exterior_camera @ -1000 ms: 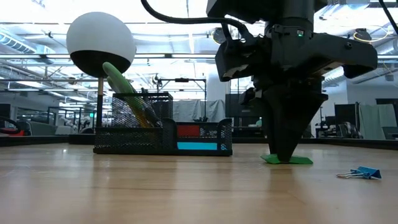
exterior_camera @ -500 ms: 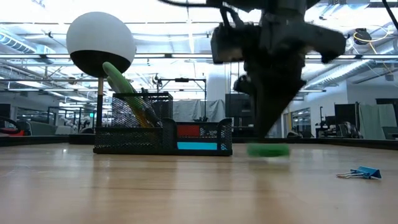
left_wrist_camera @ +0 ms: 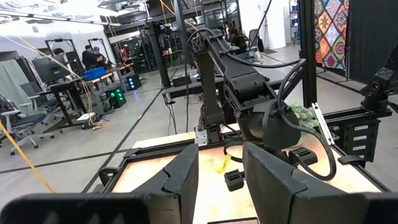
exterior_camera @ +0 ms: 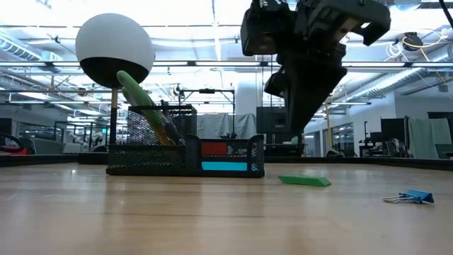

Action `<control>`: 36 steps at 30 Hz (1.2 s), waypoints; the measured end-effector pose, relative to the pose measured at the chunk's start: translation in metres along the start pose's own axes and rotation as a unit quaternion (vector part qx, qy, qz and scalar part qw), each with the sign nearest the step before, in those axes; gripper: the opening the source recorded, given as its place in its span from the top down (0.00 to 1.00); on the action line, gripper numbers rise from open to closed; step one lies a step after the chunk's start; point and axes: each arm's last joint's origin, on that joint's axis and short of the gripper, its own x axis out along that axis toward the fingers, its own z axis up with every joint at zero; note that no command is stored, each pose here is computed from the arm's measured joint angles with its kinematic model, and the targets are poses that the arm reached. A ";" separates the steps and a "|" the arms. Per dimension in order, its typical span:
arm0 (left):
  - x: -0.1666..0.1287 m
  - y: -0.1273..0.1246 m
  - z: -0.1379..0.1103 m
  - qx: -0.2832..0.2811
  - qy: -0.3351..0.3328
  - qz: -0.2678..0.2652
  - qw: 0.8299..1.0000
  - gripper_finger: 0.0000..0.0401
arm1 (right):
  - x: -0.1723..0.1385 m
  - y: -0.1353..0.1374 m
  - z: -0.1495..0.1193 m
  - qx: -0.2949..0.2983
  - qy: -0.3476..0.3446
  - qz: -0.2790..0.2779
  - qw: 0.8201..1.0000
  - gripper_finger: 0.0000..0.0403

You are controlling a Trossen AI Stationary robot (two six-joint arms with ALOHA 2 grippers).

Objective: Pick and place office supplies into organizer
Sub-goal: Put the green eraser into the black desk organizer

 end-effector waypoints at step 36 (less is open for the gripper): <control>0.000 0.000 0.000 0.000 0.000 0.000 1.000 0.67 | 0.006 0.022 -0.005 -0.147 -0.025 -0.017 0.989 0.37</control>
